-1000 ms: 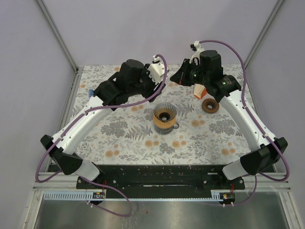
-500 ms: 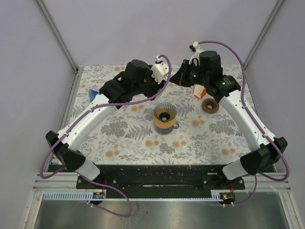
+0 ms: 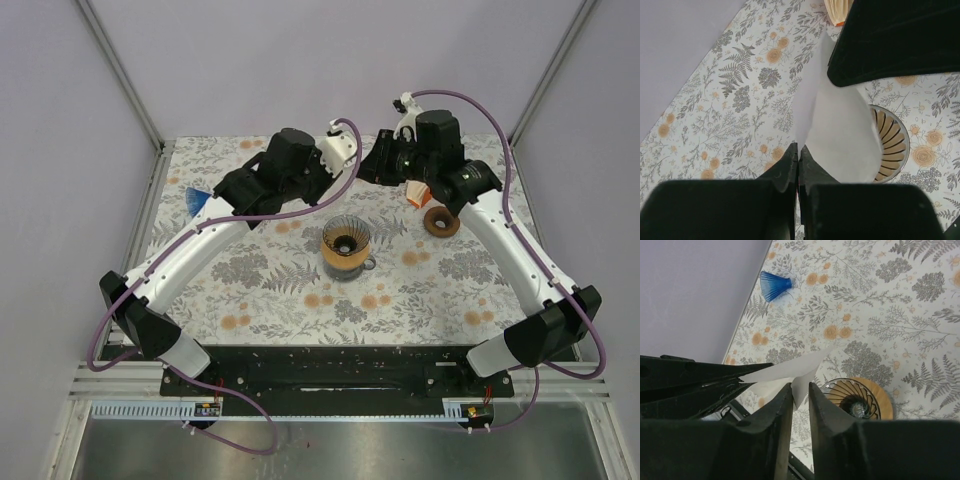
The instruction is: Place the coffee filter in the dripper
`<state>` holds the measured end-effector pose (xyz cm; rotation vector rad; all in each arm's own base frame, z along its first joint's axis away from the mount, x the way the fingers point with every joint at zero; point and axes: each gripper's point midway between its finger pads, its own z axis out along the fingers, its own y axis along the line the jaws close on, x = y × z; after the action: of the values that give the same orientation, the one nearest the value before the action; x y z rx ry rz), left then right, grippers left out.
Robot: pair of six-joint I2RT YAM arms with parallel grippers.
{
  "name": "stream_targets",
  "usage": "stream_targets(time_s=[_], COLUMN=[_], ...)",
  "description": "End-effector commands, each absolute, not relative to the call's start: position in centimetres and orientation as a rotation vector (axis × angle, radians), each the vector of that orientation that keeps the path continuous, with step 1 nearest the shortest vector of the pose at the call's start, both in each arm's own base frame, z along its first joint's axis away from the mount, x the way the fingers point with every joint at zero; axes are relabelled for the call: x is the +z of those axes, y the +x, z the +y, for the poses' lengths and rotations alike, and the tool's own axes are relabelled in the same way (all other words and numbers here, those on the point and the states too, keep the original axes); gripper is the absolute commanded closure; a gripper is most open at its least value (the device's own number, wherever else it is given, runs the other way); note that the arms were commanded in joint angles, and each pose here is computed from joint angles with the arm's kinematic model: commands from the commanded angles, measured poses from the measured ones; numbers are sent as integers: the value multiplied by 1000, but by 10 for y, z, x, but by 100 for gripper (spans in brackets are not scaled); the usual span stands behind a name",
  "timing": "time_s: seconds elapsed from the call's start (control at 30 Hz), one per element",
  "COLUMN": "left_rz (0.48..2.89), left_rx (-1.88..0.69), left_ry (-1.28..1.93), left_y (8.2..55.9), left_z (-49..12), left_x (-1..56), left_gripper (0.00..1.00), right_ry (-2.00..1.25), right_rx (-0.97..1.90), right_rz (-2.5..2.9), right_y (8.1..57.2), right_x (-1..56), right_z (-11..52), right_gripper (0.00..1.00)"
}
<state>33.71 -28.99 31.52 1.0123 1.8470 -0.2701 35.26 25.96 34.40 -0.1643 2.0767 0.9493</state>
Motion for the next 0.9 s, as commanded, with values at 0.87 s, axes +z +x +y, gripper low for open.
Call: stream_targets(time_s=[0.87], left_rz=[1757], left_rx=[17], left_ry=[816], left_y=[364], left_z=[-249], left_x=[360], left_gripper=[100], right_ry=[-74], right_rx=[673], right_rz=[2092], right_y=[369], right_x=[317], right_z=[225], right_gripper=[50])
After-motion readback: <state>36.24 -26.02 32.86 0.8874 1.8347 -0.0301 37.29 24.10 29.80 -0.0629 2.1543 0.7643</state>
